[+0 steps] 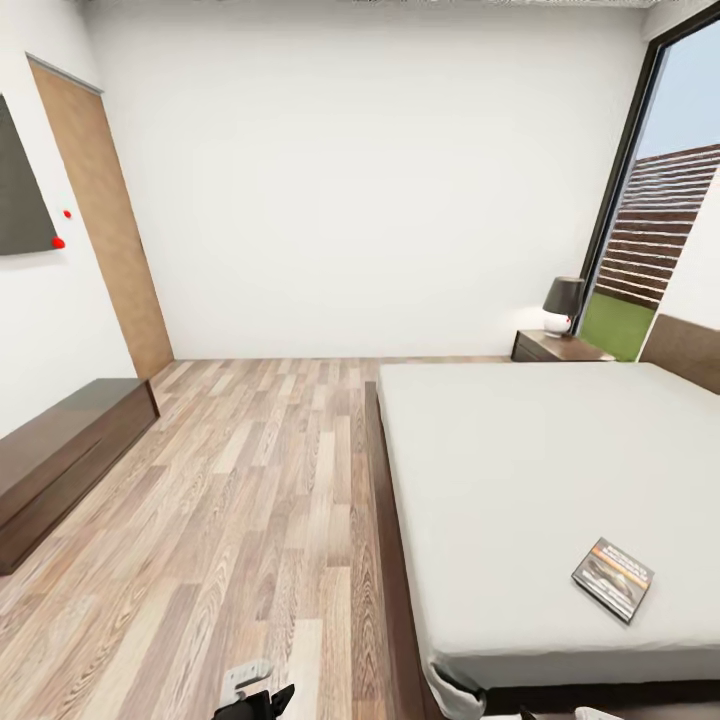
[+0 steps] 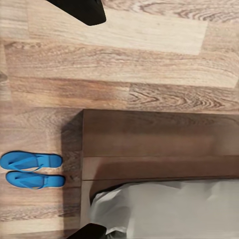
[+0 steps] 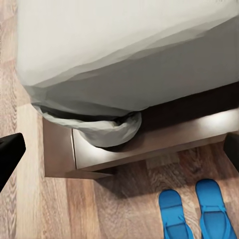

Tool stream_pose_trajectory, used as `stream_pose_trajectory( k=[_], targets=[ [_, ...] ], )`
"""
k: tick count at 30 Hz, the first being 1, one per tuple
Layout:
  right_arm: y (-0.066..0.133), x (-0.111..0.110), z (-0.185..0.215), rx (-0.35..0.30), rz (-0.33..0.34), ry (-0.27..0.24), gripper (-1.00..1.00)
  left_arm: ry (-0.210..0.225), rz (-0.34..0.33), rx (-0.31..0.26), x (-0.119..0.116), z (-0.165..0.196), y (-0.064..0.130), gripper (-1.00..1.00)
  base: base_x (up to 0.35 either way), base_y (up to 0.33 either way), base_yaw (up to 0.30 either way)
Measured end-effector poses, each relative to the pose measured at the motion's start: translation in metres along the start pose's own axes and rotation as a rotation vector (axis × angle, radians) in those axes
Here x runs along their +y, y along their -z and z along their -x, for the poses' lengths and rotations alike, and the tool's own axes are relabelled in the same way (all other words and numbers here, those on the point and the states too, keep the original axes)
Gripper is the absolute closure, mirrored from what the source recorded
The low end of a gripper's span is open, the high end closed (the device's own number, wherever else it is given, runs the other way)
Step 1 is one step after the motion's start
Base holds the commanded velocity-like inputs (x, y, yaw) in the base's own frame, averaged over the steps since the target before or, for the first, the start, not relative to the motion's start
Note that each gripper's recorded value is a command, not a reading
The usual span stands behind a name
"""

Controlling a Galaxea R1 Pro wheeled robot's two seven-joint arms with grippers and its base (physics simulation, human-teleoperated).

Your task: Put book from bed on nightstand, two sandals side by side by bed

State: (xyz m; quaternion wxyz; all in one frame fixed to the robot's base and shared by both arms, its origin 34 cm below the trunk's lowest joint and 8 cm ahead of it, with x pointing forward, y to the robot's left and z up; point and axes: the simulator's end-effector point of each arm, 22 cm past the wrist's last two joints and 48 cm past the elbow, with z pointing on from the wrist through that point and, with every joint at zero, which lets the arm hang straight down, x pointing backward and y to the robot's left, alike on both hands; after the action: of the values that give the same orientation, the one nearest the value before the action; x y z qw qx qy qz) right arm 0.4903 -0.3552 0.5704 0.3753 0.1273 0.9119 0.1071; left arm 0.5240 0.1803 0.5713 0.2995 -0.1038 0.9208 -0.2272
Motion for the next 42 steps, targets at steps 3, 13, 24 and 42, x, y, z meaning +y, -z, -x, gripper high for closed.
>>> stream_pose_trajectory(
  k=[3, 13, 24, 42],
  targets=[
    [0.0000, 0.0002, 0.0005, -0.002, -0.001, 0.001, -1.00, 0.000, -0.001, -0.001, -0.0003, 0.0004, 0.0001, -1.00, 0.000, 0.000, 0.000],
    [-0.0002, 0.0024, 0.0014, -0.004, 0.004, 0.008, -1.00, -0.001, -0.002, -0.003, -0.0011, 0.0019, 0.0005, -1.00, 0.000, 0.000, -0.090],
    [0.0004, 0.0045, 0.0063, -0.014, 0.009, 0.011, -1.00, -0.006, -0.006, -0.014, -0.0035, 0.0070, 0.0018, -1.00, 0.000, 0.000, -0.193],
    [0.0002, 0.0050, 0.0073, -0.016, 0.010, 0.011, -1.00, -0.005, -0.008, -0.016, -0.0041, 0.0079, 0.0020, -1.00, -0.062, 0.000, -0.011]
  ],
)
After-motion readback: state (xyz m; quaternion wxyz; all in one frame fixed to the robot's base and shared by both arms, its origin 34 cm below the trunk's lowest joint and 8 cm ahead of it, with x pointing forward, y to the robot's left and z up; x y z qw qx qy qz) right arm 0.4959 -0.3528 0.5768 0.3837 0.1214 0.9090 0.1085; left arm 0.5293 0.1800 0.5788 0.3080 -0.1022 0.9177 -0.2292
